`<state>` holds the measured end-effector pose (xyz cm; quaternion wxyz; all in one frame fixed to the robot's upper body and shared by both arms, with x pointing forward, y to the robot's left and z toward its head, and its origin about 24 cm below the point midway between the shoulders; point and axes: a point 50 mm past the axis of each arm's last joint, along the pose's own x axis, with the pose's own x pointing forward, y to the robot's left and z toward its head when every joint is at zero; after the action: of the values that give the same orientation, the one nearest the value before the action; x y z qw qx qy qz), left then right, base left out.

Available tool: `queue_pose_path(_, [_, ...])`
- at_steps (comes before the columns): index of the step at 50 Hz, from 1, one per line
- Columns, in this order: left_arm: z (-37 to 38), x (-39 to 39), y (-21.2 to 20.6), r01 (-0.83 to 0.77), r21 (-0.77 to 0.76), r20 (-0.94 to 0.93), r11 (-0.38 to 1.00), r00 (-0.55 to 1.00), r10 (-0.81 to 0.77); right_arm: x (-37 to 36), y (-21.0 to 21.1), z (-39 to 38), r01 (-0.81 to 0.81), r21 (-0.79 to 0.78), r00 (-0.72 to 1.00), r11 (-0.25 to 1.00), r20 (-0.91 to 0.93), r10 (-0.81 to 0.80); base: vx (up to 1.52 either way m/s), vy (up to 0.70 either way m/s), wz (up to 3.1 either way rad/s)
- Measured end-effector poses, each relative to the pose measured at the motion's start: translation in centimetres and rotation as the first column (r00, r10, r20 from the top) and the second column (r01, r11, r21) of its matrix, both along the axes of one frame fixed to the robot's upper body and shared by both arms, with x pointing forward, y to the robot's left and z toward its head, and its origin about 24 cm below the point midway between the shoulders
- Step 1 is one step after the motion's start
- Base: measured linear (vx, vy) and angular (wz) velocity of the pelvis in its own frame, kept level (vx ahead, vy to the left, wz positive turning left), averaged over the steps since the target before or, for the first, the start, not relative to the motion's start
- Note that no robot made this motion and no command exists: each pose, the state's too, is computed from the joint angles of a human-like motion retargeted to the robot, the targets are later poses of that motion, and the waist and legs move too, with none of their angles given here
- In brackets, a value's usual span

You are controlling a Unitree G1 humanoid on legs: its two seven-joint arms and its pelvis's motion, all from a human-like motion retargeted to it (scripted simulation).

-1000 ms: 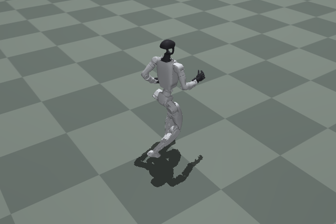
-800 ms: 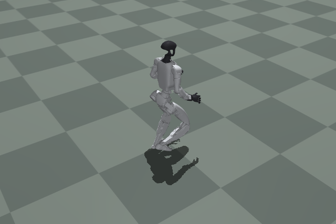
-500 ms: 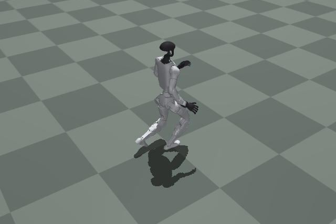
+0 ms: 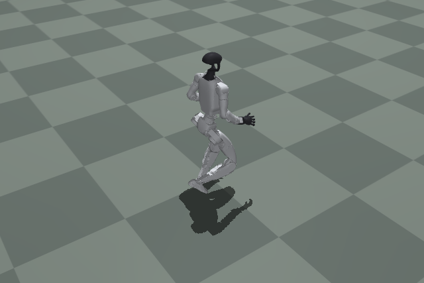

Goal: Run

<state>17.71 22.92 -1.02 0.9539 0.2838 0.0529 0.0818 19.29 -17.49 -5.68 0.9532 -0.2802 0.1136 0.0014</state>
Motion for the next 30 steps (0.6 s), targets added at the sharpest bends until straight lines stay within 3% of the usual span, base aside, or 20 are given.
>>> queue_pose_path(7, [8.3, 7.9, -3.7, 0.140, 0.000, 0.400, 0.990, 0.908, -0.128, -9.8, -5.5, -5.8, 0.105, -0.128, 0.911, 0.986, -0.386, -0.147, 0.09, 0.04, -0.78])
queue_pose_path(11, [11.8, 8.2, -5.7, 0.277, 0.036, 0.537, 0.960, 0.805, -0.253, -14.5, -8.6, -6.1, 0.205, -0.203, 0.835, 0.957, -0.474, -0.279, 0.09, -0.07, -1.04])
queue_pose_path(15, [12.5, 7.4, -6.9, 0.358, 0.072, 0.557, 0.931, 0.760, -0.335, -15.8, -9.5, -5.8, 0.271, -0.238, 0.808, 0.933, -0.471, -0.355, -0.04, -0.07, -0.50])
queue_pose_path(20, [8.0, 5.8, -6.5, 0.352, 0.065, 0.356, 0.934, 0.866, -0.351, -10.2, -8.2, -5.1, 0.251, -0.210, 0.892, 0.945, -0.330, -0.310, -0.08, -0.06, -0.21])
queue_pose_path(25, [1.6, 1.7, -3.6, 0.265, 0.027, 0.032, 0.964, 0.963, -0.266, 0.7, -4.6, -0.5, 0.155, -0.108, 0.988, 0.982, -0.010, -0.157, -0.10, -0.02, -0.11])
queue_pose_path(30, [-1.0, -4.8, 0.3, 0.167, -0.026, -0.189, 0.986, 0.967, -0.169, 5.2, -2.0, 6.1, 0.047, 0.056, 0.960, 0.997, 0.275, -0.061, 0.11, 0.07, 0.55])
